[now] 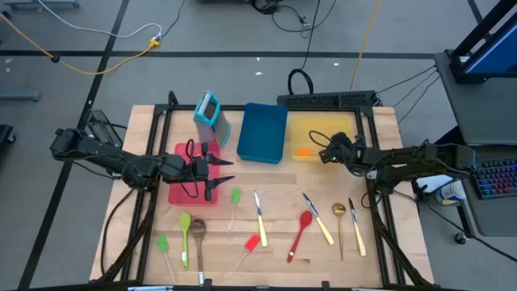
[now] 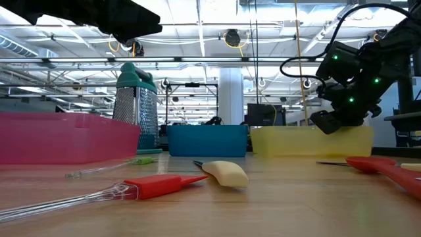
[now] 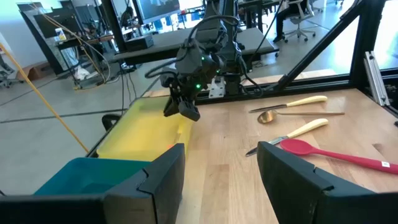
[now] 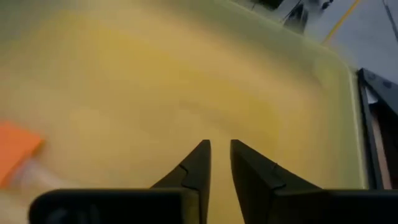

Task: Pick & Place Kitchen Items
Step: Put the top green spatula into the yellow bin

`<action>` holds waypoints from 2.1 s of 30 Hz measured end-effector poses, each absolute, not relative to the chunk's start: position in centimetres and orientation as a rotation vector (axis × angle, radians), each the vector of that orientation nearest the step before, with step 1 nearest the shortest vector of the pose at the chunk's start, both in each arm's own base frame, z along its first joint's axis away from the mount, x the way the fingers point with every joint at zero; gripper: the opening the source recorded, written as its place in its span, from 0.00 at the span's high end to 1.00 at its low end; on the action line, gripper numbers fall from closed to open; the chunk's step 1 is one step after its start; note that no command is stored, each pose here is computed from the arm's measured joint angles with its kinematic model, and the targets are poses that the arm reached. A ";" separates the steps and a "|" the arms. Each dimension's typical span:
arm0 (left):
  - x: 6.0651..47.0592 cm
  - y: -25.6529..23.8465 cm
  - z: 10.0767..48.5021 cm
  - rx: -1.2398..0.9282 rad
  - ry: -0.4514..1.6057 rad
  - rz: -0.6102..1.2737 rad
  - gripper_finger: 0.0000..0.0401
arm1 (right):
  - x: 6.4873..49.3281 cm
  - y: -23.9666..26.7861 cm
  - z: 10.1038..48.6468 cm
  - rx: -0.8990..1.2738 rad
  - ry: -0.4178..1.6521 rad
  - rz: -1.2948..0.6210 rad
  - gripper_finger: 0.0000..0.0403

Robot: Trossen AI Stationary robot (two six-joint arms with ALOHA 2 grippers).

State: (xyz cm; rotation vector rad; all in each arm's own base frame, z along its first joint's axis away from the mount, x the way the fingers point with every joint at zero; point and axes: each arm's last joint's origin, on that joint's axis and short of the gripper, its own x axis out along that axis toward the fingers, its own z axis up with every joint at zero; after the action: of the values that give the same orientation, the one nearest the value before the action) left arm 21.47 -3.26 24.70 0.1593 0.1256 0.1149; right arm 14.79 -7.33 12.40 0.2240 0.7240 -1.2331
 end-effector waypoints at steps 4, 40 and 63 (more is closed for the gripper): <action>21.5 -3.3 24.7 0.159 0.126 0.115 0.48 | 14.8 -7.3 12.4 0.230 0.723 -1.226 0.79; 24.6 -6.0 23.8 -0.184 0.368 0.144 0.48 | 18.8 -3.5 19.9 -0.039 0.170 -0.441 0.47; 31.7 -4.7 17.8 -0.610 0.978 0.409 0.48 | 21.6 -3.3 19.0 -0.361 0.080 -0.412 0.49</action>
State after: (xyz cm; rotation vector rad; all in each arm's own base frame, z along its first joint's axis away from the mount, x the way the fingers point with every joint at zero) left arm 31.74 -4.72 17.82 -0.6101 0.9781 0.4088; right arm 21.64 -3.26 19.05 -0.3607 0.0798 -0.4124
